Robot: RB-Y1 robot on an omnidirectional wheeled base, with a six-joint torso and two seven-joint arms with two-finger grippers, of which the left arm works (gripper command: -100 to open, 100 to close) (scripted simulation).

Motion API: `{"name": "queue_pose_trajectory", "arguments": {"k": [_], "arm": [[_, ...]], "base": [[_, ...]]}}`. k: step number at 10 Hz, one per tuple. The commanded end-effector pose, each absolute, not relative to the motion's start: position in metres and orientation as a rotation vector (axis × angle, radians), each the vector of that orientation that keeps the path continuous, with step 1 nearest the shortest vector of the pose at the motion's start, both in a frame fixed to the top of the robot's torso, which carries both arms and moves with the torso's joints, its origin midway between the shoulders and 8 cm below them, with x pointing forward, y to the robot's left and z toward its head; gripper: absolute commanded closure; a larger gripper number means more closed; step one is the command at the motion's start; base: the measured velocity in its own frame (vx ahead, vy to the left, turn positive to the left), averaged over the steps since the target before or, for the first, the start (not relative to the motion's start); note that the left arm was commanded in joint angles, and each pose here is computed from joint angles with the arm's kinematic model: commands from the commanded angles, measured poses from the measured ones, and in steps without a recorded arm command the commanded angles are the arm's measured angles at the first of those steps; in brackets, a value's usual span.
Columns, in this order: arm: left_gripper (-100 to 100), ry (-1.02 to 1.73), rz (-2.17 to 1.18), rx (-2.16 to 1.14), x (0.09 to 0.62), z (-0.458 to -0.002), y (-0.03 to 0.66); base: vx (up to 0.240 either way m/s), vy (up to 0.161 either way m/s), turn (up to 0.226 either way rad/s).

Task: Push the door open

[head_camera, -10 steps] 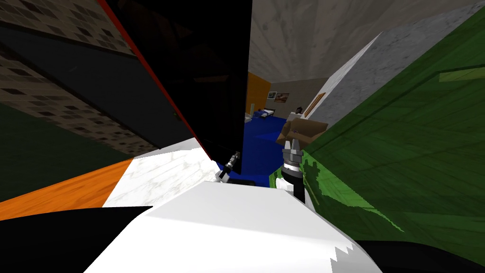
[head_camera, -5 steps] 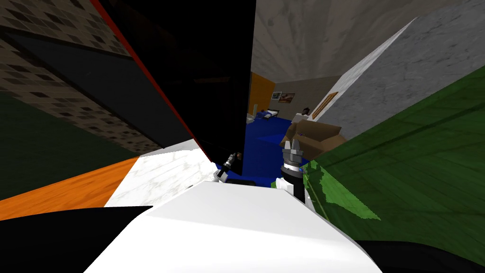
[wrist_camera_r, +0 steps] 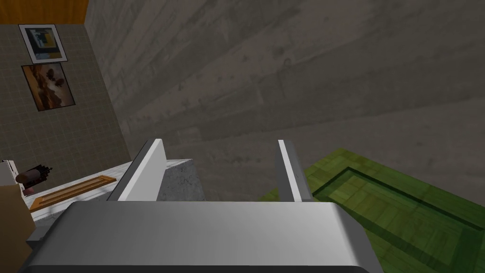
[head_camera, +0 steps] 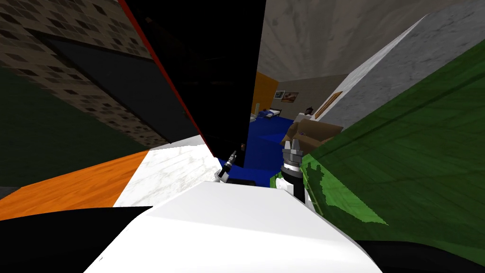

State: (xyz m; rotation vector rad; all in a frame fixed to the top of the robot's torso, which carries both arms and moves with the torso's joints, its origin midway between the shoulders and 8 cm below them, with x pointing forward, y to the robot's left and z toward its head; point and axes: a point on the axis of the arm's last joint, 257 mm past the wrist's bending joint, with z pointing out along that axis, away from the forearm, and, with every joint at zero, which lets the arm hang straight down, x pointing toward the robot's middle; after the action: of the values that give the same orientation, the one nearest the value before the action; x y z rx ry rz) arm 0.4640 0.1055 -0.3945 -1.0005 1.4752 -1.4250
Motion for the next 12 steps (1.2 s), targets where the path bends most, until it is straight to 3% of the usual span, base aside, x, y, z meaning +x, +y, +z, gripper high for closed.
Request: {"name": "queue_pose_trajectory", "arguments": {"k": [1, 3, 4, 12], "arm": [[-100, 1.466, -1.44, -1.015, 0.464, -0.394, 0.095], [-100, 1.463, -1.446, -1.02, 0.464, -0.393, 0.092], [-100, 1.465, -1.432, -1.014, 0.465, -0.395, 0.1], [-100, 1.445, -1.417, -1.011, 0.464, -0.394, 0.109]], "base": [[-0.279, 0.0, 0.06], [-0.2, 0.017, 0.027], [0.073, -0.016, -0.037], [0.213, -0.072, -0.024]]}}
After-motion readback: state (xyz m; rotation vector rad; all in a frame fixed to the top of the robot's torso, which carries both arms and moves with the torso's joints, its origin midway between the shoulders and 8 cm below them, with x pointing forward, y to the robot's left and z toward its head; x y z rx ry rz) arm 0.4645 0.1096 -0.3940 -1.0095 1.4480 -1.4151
